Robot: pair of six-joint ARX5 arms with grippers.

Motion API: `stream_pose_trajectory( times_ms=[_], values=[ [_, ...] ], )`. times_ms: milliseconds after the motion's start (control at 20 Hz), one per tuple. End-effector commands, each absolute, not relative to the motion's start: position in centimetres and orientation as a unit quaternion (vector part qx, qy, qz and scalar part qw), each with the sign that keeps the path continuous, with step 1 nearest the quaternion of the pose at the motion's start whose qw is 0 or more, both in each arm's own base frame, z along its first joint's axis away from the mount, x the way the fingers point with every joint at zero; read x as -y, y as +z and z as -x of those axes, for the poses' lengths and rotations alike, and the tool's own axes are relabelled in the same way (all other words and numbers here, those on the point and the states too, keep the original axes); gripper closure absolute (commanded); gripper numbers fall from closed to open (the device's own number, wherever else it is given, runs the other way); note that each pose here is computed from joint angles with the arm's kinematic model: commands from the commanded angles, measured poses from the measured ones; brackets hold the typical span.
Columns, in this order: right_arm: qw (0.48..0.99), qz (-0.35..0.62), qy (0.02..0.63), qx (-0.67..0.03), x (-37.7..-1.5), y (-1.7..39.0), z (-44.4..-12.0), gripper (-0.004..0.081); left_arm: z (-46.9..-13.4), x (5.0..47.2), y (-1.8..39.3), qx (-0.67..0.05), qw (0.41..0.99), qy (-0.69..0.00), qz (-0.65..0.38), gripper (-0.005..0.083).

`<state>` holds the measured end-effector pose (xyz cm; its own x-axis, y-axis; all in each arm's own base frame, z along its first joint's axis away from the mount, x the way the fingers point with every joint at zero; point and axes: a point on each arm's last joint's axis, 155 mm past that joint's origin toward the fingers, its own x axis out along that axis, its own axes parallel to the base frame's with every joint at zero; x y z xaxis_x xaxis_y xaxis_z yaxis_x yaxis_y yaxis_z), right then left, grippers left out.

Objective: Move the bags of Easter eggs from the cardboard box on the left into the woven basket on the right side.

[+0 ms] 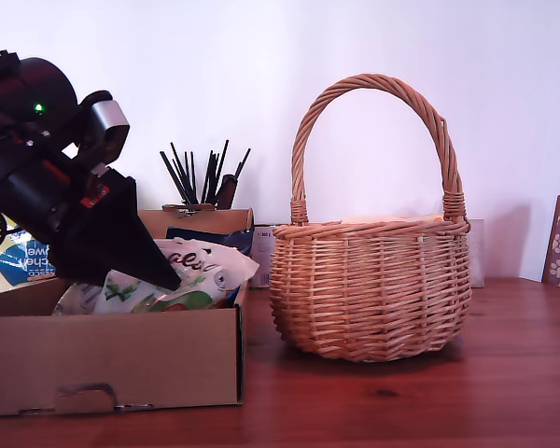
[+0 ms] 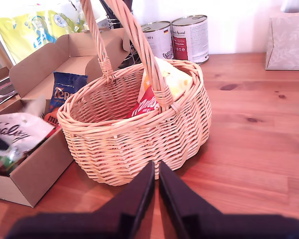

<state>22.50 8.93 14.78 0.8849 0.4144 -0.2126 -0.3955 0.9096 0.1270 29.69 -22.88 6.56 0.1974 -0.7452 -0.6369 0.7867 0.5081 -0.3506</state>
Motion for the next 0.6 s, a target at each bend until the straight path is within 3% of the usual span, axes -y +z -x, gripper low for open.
stream_pose_trajectory(
  times_ms=[0,250,550],
  values=[
    [0.969,-0.04,0.211,-0.118,-9.1,14.9,-22.5,0.0782,-29.7,23.1,6.2,-0.392,0.771,-0.501,-0.028,0.0778],
    [0.969,-0.04,0.211,-0.118,-9.1,14.9,-22.5,0.0782,-30.9,23.6,8.8,-0.377,0.777,-0.503,-0.029,0.0793],
    [0.969,-0.04,0.211,-0.118,-9.1,14.9,-22.5,0.0782,-31.6,25.1,17.1,-0.294,0.788,-0.54,-0.031,0.0793]
  ],
)
